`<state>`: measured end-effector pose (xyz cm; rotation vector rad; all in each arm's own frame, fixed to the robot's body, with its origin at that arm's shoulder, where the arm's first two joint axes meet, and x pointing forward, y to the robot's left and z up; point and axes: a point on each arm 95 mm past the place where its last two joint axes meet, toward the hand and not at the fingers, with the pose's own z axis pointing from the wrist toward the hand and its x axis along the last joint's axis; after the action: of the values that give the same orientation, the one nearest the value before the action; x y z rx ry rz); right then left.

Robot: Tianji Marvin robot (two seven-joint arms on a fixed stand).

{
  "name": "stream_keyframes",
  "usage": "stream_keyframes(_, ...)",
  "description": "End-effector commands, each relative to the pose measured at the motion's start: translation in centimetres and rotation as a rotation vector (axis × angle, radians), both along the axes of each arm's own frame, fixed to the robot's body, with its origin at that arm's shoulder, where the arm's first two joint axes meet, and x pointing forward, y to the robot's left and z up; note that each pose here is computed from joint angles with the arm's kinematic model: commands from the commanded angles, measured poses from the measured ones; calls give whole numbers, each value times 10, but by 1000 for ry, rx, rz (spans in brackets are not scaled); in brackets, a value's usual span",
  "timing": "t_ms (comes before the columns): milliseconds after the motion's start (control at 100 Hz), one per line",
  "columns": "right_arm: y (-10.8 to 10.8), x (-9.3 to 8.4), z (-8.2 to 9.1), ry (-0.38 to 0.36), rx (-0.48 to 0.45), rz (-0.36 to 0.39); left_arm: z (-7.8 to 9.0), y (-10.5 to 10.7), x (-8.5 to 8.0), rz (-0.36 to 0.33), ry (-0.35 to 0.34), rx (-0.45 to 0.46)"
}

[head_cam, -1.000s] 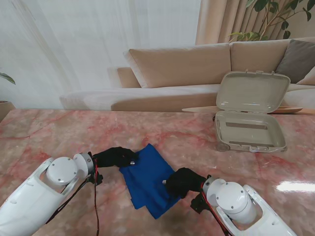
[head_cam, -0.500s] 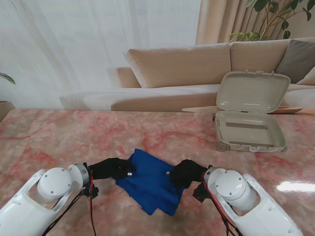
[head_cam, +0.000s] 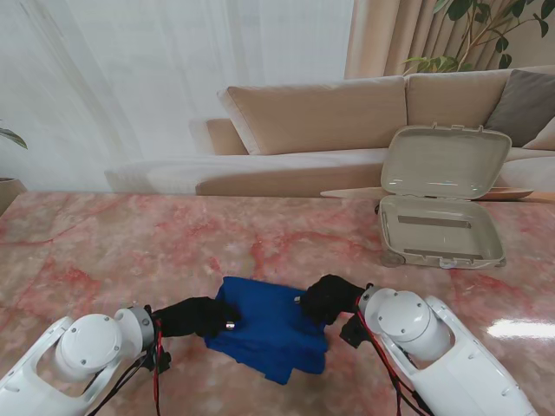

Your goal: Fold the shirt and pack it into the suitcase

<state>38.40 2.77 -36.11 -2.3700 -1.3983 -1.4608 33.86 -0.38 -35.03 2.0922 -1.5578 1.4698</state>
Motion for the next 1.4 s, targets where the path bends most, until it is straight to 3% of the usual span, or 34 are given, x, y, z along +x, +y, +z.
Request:
stream_keyframes(0, -2, -2, -8, 33, -8, -4, -5, -1, -11, -7, 28, 10)
stream_keyframes(150, -4, -2, -6, 28, -12, -2, 2, -1, -22, 7, 20, 16)
stream_keyframes(400, -9, -4, 8, -28, -25, -9, 19, 3, -34, 107, -11, -20)
stream_keyframes(660, -14, -20, 30, -125, -10, -49, 45, 12, -39, 139, -142, 34)
stream_keyframes(790, -14, -32, 39, -184, 13, -67, 55, 9, -31, 142, -194, 10)
stream_keyframes(950, -9, -45, 42, -230, 46, -60, 57, -3, -10, 127, -242, -49)
stream_keyframes(1210, 5, -55, 34, -249, 98, -33, 41, -19, 20, 58, -202, -102)
stream_keyframes(1390, 15, -51, 24, -225, 125, -12, 24, -24, 29, 25, -157, -100)
